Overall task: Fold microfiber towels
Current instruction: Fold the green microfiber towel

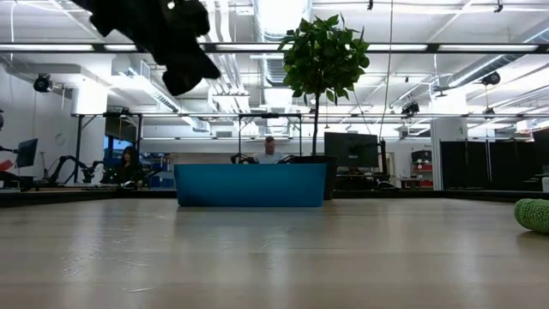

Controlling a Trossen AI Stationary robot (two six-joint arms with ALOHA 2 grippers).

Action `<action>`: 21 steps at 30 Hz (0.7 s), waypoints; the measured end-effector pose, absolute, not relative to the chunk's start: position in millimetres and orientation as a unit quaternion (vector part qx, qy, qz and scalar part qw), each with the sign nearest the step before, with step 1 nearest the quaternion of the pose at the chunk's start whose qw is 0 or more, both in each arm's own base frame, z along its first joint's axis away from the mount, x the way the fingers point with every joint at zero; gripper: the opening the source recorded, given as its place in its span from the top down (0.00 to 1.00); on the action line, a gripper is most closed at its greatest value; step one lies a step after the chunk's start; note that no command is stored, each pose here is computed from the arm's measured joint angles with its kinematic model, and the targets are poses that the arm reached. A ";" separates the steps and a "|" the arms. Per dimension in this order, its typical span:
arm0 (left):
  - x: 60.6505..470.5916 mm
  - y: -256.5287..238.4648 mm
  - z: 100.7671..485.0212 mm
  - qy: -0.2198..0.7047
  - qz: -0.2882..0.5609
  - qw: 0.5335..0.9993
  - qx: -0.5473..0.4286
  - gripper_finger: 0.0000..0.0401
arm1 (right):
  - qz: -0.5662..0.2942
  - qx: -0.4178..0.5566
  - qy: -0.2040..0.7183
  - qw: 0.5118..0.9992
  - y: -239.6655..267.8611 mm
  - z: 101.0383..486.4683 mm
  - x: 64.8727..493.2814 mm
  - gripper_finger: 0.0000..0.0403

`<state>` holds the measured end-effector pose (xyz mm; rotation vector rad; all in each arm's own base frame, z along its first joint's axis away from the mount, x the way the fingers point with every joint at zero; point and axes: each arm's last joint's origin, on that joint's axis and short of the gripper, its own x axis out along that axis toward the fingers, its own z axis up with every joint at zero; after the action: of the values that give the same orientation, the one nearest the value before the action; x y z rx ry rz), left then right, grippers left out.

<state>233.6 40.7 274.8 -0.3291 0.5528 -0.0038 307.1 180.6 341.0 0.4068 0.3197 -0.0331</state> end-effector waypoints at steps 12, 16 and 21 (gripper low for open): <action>242.8 -56.6 251.2 0.159 -0.085 0.954 -0.238 1.00 | 0.200 0.224 0.094 0.949 95.5 292.1 252.3 0.98; 245.0 -84.5 252.2 0.157 -0.080 0.959 -0.223 1.00 | 0.195 0.200 0.125 0.952 78.4 285.9 207.0 0.98; 248.0 -103.1 242.9 0.179 -0.080 0.958 -0.208 1.00 | 0.185 0.190 0.242 0.933 63.9 279.2 156.8 0.98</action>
<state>248.0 -103.1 242.9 -0.4213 0.3621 -0.1617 156.8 63.9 279.2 0.3896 0.4953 0.3775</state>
